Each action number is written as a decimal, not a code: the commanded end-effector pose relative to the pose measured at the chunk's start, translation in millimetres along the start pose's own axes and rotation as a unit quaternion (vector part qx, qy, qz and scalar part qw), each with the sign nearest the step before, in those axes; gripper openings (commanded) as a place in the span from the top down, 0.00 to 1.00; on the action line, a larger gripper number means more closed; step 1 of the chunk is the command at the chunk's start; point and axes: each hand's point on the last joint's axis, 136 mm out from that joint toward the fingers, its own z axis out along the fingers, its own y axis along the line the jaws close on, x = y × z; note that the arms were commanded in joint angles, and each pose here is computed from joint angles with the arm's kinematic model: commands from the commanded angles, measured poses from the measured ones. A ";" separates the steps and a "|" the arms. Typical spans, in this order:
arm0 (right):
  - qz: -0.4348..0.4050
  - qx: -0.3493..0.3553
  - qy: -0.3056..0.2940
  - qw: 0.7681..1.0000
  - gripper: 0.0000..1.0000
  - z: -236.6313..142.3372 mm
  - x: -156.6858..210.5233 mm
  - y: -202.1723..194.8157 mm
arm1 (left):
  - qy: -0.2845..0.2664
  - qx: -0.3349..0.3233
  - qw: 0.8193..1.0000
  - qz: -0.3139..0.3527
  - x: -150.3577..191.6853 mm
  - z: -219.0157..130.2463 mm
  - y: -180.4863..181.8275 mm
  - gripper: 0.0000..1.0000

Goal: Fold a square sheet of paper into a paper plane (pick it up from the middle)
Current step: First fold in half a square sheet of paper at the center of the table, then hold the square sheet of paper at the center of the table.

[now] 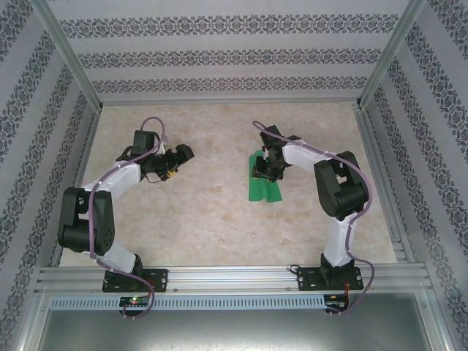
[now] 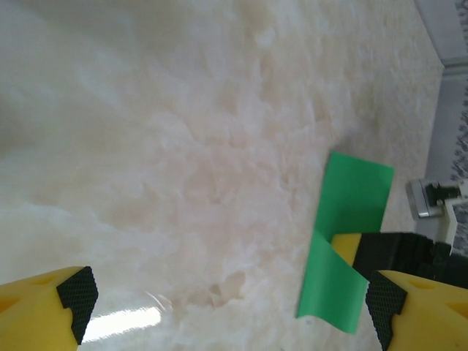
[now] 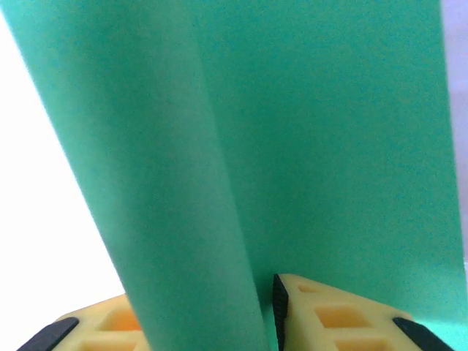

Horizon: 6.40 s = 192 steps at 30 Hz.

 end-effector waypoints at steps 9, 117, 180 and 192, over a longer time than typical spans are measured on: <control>-0.015 -0.305 0.026 0.952 0.73 -29.9 26.4 150.3 | 0.069 0.159 0.983 -0.054 43.5 32.2 -31.8 0.11; 0.007 -0.091 0.060 0.994 0.45 18.1 57.0 39.4 | 0.176 0.155 0.972 -0.016 110.5 100.0 -34.1 0.98; 0.051 0.130 0.154 0.978 0.59 78.0 96.6 -74.7 | 0.102 -0.001 0.986 0.129 64.1 53.2 -33.0 0.12; 0.048 0.142 0.160 0.976 0.59 83.0 101.9 -81.5 | 0.181 0.015 0.976 0.122 109.1 108.4 -54.8 0.63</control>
